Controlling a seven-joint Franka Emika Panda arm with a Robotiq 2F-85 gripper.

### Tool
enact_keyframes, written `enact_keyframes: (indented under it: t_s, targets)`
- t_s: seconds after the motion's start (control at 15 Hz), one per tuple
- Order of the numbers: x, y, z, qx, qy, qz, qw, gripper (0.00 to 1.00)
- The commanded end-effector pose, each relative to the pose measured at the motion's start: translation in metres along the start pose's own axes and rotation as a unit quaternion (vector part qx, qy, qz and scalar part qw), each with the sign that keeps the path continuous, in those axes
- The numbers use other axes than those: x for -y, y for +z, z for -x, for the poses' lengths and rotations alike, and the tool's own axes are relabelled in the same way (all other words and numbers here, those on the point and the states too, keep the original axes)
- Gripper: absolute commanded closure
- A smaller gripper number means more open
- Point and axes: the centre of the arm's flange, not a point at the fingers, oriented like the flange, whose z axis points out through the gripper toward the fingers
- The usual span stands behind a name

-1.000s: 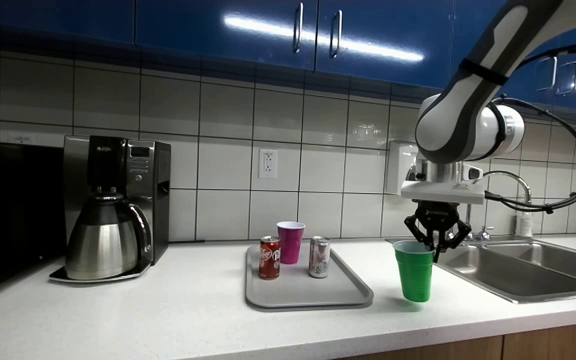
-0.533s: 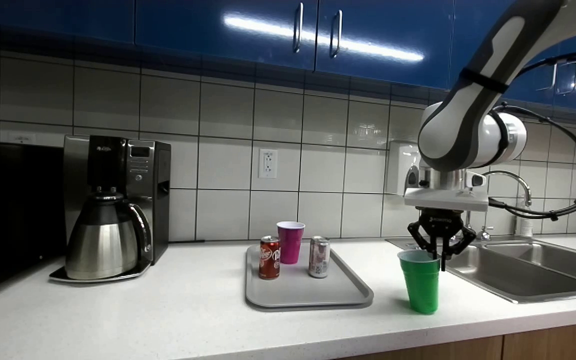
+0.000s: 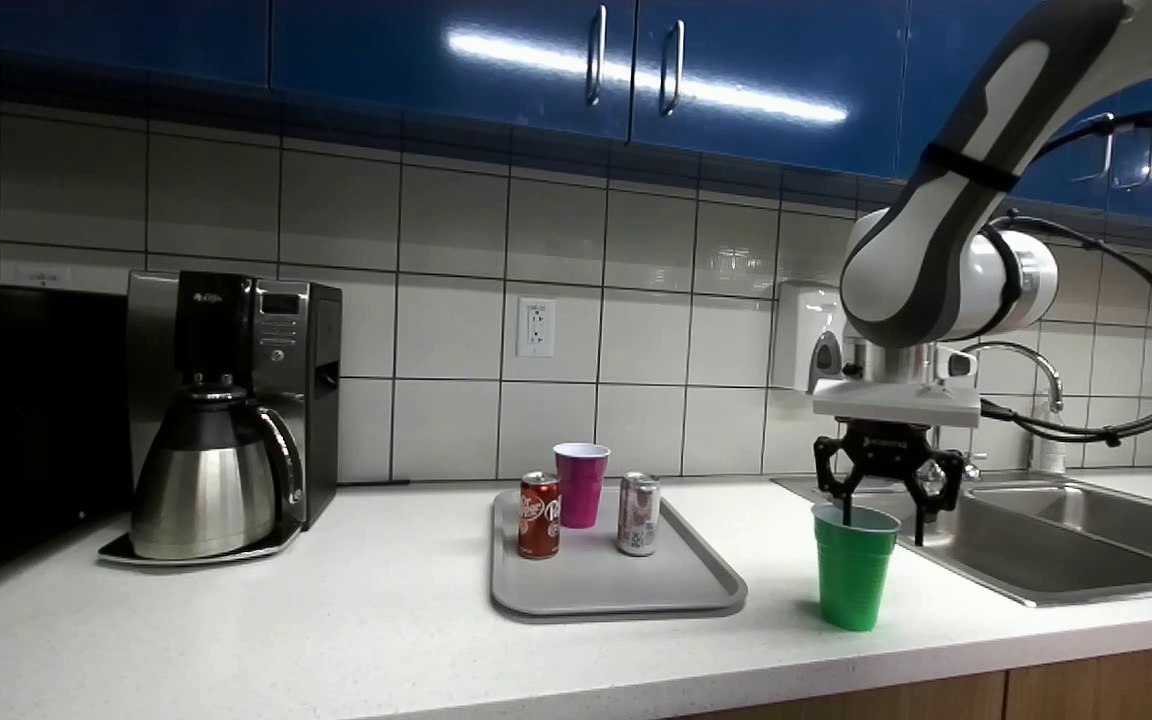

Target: Remove the green and purple cups from the tray

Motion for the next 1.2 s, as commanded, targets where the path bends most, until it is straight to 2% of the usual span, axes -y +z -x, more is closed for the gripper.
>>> enact_keyframes:
  t_s: [0.0, 0.47, 1.13]
  targets:
    - [-0.006, -0.001, -0.005, -0.013, -0.005, -0.002, 0.9999, 0.0]
    - [-0.005, -0.02, -0.002, -0.02, -0.018, -0.007, 0.9996, 0.0]
    - [-0.001, -0.079, 0.001, -0.068, -0.024, -0.039, 0.9966, 0.0]
